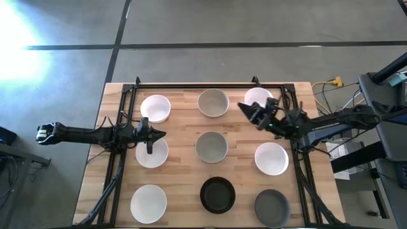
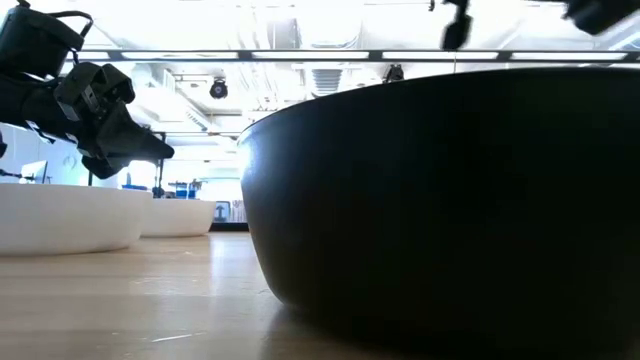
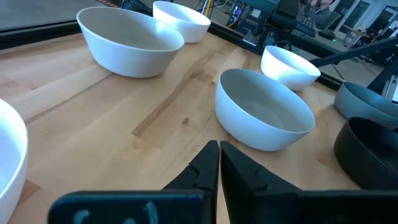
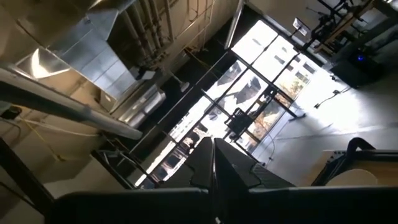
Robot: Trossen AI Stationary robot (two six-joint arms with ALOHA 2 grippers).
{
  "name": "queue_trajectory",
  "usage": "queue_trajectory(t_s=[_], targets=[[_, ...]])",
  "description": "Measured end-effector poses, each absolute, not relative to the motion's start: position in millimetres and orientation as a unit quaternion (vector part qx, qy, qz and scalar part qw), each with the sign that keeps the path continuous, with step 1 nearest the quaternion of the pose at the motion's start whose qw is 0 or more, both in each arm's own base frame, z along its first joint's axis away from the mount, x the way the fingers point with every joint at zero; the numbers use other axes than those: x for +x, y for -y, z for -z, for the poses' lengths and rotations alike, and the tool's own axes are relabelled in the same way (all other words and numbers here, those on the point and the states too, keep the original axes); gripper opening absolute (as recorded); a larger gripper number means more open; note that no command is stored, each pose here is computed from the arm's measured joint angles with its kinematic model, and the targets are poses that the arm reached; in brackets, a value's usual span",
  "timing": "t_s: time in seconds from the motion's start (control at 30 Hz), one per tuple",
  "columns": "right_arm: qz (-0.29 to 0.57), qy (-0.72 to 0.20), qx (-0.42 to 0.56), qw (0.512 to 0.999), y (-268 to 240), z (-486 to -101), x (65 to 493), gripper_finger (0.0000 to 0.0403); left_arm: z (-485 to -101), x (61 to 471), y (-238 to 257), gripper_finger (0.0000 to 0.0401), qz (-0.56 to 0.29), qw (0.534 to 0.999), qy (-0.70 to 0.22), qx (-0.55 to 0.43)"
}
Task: Nest bowls inside each other
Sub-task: Stack the white bowl on the center gray bowl
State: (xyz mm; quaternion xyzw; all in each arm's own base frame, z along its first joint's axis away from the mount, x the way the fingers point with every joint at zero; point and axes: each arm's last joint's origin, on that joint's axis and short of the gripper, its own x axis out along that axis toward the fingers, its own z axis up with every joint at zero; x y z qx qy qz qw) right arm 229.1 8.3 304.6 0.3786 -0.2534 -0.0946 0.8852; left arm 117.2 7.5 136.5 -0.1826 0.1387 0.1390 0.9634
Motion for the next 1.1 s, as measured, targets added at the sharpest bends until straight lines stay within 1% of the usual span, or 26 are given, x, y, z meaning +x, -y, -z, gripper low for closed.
queue_trajectory(t_s=[0.2,0.27,0.4,0.47,0.53,0.57,0.63,0.67,0.8,0.9,0.97,1.03,1.1], targets=[[0.089,0.243,0.367,0.894,-14,-320,279,0.0009,-137,117,-7,0.0,-0.139,0.964,-0.138,-0.183],[0.064,0.235,0.358,0.901,-16,-323,294,0.0009,-137,117,-7,0.0,-0.139,0.964,-0.138,-0.183],[0.008,0.204,0.303,0.931,-23,-330,317,0.0009,-137,117,-7,0.0,-0.139,0.964,-0.137,-0.183],[-0.019,0.194,0.279,0.94,-25,-336,325,0.0009,-138,118,-7,0.0,-0.14,0.961,-0.129,-0.202],[-0.044,0.182,0.257,0.948,-26,-346,329,0.0009,-144,119,-8,0.0,-0.141,0.943,-0.083,-0.289],[-0.053,0.174,0.245,0.952,-26,-351,330,0.0009,-149,120,-8,0.0,-0.138,0.925,-0.053,-0.351],[-0.056,0.144,0.222,0.963,-24,-361,329,0.0009,-158,122,-8,0.0,-0.12,0.872,0.01,-0.474],[-0.052,0.127,0.211,0.968,-23,-367,327,0.0009,-163,122,-8,0.0,-0.114,0.855,0.041,-0.504],[-0.023,0.042,0.153,0.987,-18,-388,317,0.0009,-187,120,-12,0.0,-0.111,0.822,0.189,-0.526],[-0.013,-0.017,0.11,0.994,-17,-398,309,0.0009,-209,112,-14,0.0,-0.091,0.806,0.305,-0.499],[-0.01,-0.05,0.085,0.995,-16,-401,304,0.0009,-223,104,-15,0.0,-0.082,0.785,0.384,-0.48],[-0.008,-0.076,0.063,0.995,-15,-403,300,0.0009,-234,97,-16,0.0,-0.076,0.763,0.444,-0.463],[-0.006,-0.096,0.05,0.994,-14,-403,298,0.0009,-245,93,-17,0.0,-0.073,0.751,0.48,-0.447]])
